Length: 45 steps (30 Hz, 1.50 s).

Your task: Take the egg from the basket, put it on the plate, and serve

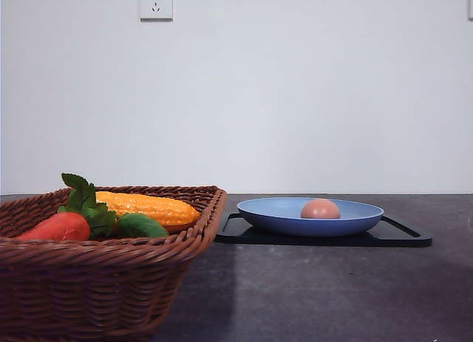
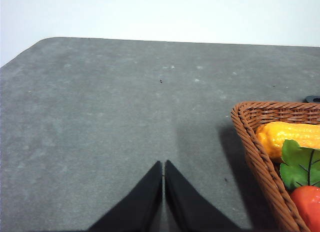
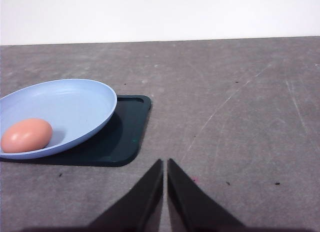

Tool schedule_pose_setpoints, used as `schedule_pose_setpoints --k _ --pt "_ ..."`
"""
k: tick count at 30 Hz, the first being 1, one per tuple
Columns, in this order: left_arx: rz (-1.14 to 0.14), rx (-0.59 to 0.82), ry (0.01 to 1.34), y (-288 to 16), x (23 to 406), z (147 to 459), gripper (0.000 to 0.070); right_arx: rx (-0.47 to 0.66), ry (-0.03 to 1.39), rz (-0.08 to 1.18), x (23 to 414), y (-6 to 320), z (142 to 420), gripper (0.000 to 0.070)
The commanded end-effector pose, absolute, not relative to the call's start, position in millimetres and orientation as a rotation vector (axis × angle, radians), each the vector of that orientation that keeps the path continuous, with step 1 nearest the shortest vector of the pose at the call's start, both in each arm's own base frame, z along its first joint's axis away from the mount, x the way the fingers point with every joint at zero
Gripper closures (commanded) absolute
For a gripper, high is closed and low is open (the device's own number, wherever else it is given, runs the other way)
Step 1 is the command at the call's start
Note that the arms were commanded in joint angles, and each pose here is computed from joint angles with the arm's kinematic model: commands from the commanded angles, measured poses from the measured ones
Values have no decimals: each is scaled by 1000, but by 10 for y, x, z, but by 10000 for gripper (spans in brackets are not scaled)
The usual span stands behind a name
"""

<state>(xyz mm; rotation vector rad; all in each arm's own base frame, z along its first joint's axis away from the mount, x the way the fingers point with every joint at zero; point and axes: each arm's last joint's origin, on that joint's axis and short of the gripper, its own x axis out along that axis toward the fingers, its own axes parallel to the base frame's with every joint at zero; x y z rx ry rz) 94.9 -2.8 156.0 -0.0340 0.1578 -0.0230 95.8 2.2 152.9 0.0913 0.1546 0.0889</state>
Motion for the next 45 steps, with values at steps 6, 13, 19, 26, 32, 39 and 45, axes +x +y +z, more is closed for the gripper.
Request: schedule_pose_setpoints --k 6,13,19,26,32,39,45 --pt "-22 -35 186 -28 960 1464 700 101 154 86 962 21 1513 700" --pt "-22 -35 186 -27 960 1464 700 101 154 86 962 21 1513 700" --pt "-22 -35 186 -27 960 1464 700 101 154 86 962 21 1513 700" --pt "-22 -35 186 -27 960 1464 700 101 154 86 962 21 1513 700" --pt "-22 -35 186 -27 960 1464 700 100 154 86 962 21 1513 700" --pt "-22 -35 186 -27 960 1464 700 101 154 86 962 21 1513 700" --pt "-22 -35 186 -27 960 1464 700 101 154 86 962 21 1513 700"
